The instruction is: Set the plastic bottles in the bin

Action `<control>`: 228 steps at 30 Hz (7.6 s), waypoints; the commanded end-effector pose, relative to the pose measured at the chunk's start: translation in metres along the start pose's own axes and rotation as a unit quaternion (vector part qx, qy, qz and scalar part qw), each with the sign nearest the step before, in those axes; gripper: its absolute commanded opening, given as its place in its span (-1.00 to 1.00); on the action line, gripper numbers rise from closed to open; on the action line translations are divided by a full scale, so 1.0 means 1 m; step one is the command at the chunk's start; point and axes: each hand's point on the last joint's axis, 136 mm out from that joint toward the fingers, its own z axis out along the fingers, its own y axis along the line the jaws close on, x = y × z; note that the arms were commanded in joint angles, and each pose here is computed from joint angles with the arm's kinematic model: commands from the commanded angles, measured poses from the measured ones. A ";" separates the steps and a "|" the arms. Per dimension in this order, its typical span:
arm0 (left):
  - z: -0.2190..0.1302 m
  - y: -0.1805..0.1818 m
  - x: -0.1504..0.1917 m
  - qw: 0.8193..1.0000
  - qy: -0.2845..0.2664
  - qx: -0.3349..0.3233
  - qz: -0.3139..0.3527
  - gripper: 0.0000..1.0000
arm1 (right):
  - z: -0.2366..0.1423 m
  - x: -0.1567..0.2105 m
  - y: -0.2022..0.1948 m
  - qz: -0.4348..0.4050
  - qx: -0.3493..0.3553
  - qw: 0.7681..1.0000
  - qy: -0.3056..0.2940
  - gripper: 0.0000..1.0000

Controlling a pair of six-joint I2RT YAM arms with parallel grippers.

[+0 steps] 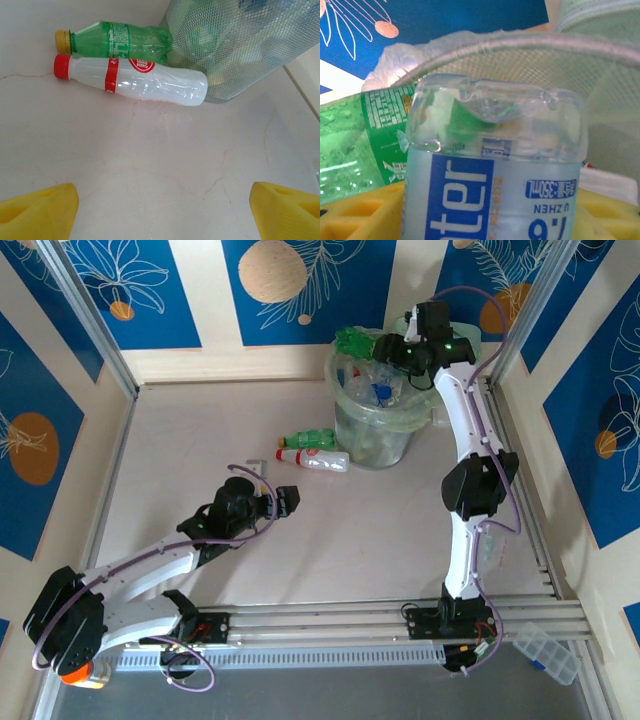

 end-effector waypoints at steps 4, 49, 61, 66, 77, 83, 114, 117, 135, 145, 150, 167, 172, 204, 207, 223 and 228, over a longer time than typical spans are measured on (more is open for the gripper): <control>-0.002 -0.006 -0.016 1.000 -0.018 0.003 0.006 0.77 | -0.050 -0.013 -0.004 0.031 -0.006 0.999 -0.028 0.16; -0.005 0.011 -0.021 0.998 -0.025 -0.053 0.028 0.86 | -0.063 0.004 0.011 -0.027 0.007 1.000 -0.010 0.17; -0.012 0.042 -0.023 0.989 -0.034 -0.142 -0.004 0.99 | -0.016 0.029 -0.004 -0.021 0.029 0.998 0.046 -0.19; -0.011 0.051 -0.020 0.987 -0.039 -0.155 -0.022 0.99 | -0.033 0.022 0.003 -0.025 0.026 0.999 0.027 -0.20; -0.013 0.058 -0.020 0.986 -0.047 -0.151 -0.044 0.99 | -0.138 0.014 0.038 -0.039 0.009 0.995 -0.093 0.14; -0.006 0.062 -0.017 0.985 -0.044 -0.141 -0.085 0.99 | -0.167 0.083 0.063 -0.043 -0.058 0.991 -0.110 0.15; 0.176 0.091 -0.022 0.922 0.001 -0.133 -0.365 0.65 | -0.170 0.268 0.037 -0.017 -0.191 0.963 -0.189 0.00; 0.179 0.094 -0.024 0.920 -0.009 -0.134 -0.367 0.66 | -0.164 0.272 0.040 -0.017 -0.191 0.966 -0.172 0.00; 0.218 0.088 -0.017 0.916 0.036 -0.150 -0.370 0.47 | -0.165 0.267 0.035 -0.016 -0.177 0.968 -0.180 -0.02; 0.222 0.083 -0.014 0.919 0.045 -0.145 -0.365 0.17 | -0.163 0.267 0.033 -0.015 -0.168 0.969 -0.180 -0.02; 0.214 0.083 -0.009 0.921 0.050 -0.149 -0.356 0.01 | -0.163 0.267 0.032 -0.016 -0.168 0.969 -0.180 -0.02; 0.141 0.064 -0.019 0.951 0.056 -0.124 -0.276 -0.32 | -0.164 0.267 0.033 -0.020 -0.170 0.969 -0.179 -0.02; 0.118 0.053 -0.031 0.961 0.048 -0.104 -0.252 -0.42 | -0.165 0.267 0.035 -0.023 -0.171 0.969 -0.177 -0.02; -0.043 -0.083 -0.054 0.942 -0.131 0.310 0.000 -0.50 | -0.163 0.320 0.128 -0.159 -0.382 0.910 -0.024 0.94; -0.045 -0.095 -0.051 0.931 -0.126 0.342 0.005 -0.52 | -0.164 0.326 0.136 -0.164 -0.406 0.899 -0.006 0.94; -0.071 -0.114 -0.056 0.914 -0.151 0.375 0.024 -0.56 | -0.162 0.365 0.174 -0.162 -0.507 0.843 0.082 0.91; -0.073 -0.118 -0.056 0.908 -0.158 0.388 0.012 -0.60 | -0.156 0.378 0.185 -0.164 -0.520 0.833 0.092 0.82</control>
